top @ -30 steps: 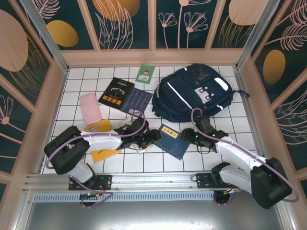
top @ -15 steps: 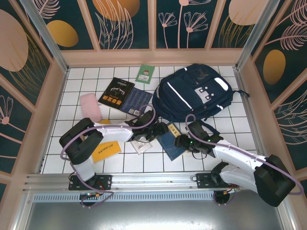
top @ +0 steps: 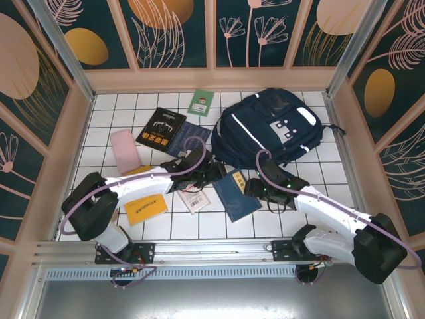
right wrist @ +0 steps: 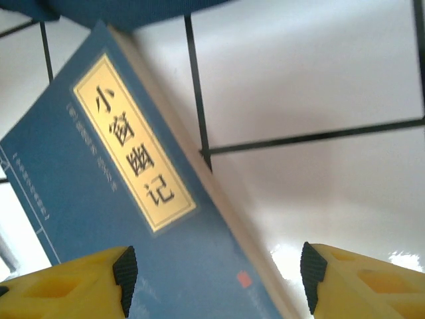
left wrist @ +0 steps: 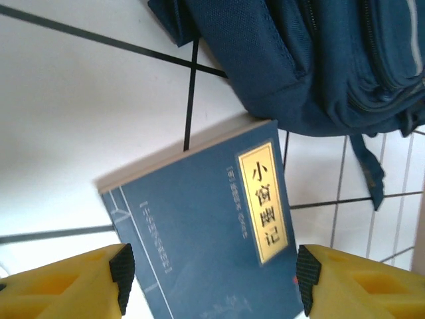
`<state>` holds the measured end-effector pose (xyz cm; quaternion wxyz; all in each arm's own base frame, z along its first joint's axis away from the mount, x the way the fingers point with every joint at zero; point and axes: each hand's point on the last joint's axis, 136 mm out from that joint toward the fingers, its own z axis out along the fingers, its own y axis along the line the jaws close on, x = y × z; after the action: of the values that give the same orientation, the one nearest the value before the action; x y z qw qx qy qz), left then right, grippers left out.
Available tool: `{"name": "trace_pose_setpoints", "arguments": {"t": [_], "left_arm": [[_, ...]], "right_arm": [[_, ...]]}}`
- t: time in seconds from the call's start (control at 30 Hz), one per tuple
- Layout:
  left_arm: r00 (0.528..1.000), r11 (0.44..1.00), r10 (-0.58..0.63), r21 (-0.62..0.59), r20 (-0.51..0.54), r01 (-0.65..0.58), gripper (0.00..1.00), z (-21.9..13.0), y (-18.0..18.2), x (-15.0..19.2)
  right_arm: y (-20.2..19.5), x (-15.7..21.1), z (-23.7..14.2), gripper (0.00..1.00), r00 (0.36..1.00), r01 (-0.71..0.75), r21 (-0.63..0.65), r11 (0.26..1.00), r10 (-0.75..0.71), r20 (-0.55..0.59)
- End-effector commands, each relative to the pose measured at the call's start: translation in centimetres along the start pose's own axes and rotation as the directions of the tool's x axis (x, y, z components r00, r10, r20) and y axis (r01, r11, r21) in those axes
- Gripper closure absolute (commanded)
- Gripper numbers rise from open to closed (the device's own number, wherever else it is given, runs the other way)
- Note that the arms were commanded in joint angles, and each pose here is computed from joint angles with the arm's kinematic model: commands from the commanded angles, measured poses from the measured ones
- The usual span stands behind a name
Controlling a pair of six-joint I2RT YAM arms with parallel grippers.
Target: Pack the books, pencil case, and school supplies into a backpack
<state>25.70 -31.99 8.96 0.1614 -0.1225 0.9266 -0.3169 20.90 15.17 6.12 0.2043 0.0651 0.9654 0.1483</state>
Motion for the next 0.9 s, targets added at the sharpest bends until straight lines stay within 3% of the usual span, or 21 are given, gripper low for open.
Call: {"name": "trace_pose_setpoints", "arguments": {"t": [0.0, 0.17, 0.43, 0.73, 0.87], "left_arm": [[0.997, 0.998, -0.053, -0.022, -0.051, 0.052, 0.33, 0.2, 1.9, 2.0], [0.99, 0.995, -0.094, 0.017, -0.106, 0.097, 0.35, 1.5, 2.1, 4.2], [0.982, 0.993, -0.117, 0.012, -0.147, 0.12, 0.39, 3.5, 3.5, 5.7], [0.98, 0.993, -0.117, 0.014, -0.162, 0.121, 0.41, 4.2, 3.9, 6.2], [0.983, 0.992, -0.109, 0.051, -0.151, 0.118, 0.42, 3.8, 3.1, 5.9]], "right_arm": [[0.2, -1.3, 0.2, 0.33, 0.997, 0.075, -0.007, 0.997, -0.075, 0.001], [1.4, -1.0, 2.3, 0.45, 0.992, 0.1, -0.109, 0.989, -0.107, -0.06], [1.6, 0.9, 4.5, 0.52, 0.984, 0.098, -0.142, 0.985, -0.117, -0.132], [4.7, 4.1, 5.0, 0.67, 0.967, 0.057, -0.273, 0.96, -0.121, -0.223], [6.3, 4.3, 4.7, 0.68, 0.965, 0.023, -0.327, 0.945, -0.107, -0.239]]}}
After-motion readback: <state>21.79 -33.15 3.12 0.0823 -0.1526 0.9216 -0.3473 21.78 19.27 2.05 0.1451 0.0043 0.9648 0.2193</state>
